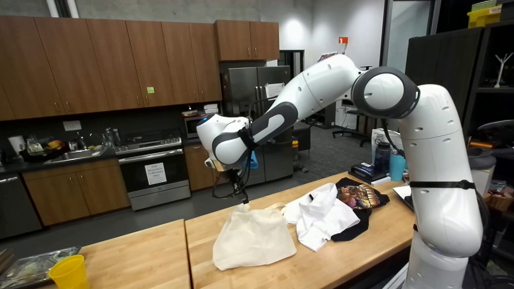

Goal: Move the cream tote bag to the left

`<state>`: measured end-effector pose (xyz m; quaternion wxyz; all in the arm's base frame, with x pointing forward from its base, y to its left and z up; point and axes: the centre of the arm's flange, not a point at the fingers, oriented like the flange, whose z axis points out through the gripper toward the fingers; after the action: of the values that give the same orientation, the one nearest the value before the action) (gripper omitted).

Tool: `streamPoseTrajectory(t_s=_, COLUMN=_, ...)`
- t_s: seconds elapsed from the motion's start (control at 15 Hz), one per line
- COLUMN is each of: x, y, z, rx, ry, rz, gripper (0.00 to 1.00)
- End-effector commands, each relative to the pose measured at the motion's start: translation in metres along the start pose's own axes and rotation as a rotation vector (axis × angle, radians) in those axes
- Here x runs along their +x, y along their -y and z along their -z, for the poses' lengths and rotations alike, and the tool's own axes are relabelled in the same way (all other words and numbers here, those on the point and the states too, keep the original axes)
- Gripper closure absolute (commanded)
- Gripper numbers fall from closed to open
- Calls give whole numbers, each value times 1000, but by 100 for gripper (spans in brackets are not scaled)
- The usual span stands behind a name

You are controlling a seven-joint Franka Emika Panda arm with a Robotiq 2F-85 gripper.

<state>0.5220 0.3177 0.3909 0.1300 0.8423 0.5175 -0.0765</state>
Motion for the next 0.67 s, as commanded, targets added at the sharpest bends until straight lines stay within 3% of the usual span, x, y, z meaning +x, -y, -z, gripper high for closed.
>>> streamPoseTrajectory(t_s=0.0, x=0, y=1, z=-1, rx=1, ry=1, rz=1, gripper=74)
streamPoseTrajectory(t_s=0.07, x=0, y=1, z=-1, rx=1, ry=2, rz=2, gripper=49)
streamPoseTrajectory(t_s=0.13, x=-5, y=1, z=0, rx=-11, ry=6, rz=24, gripper=49)
streamPoseTrajectory(t_s=0.27, x=-15, y=-2, z=2, rx=2, ry=5, rz=5, gripper=40)
streamPoseTrajectory(t_s=0.4, x=-14, y=-6, z=5, rx=57, ry=-10, rz=-80, gripper=27)
streamPoseTrajectory(t_s=0.6, x=6, y=-19, z=10, rx=173, ry=-112, rz=-197, gripper=7)
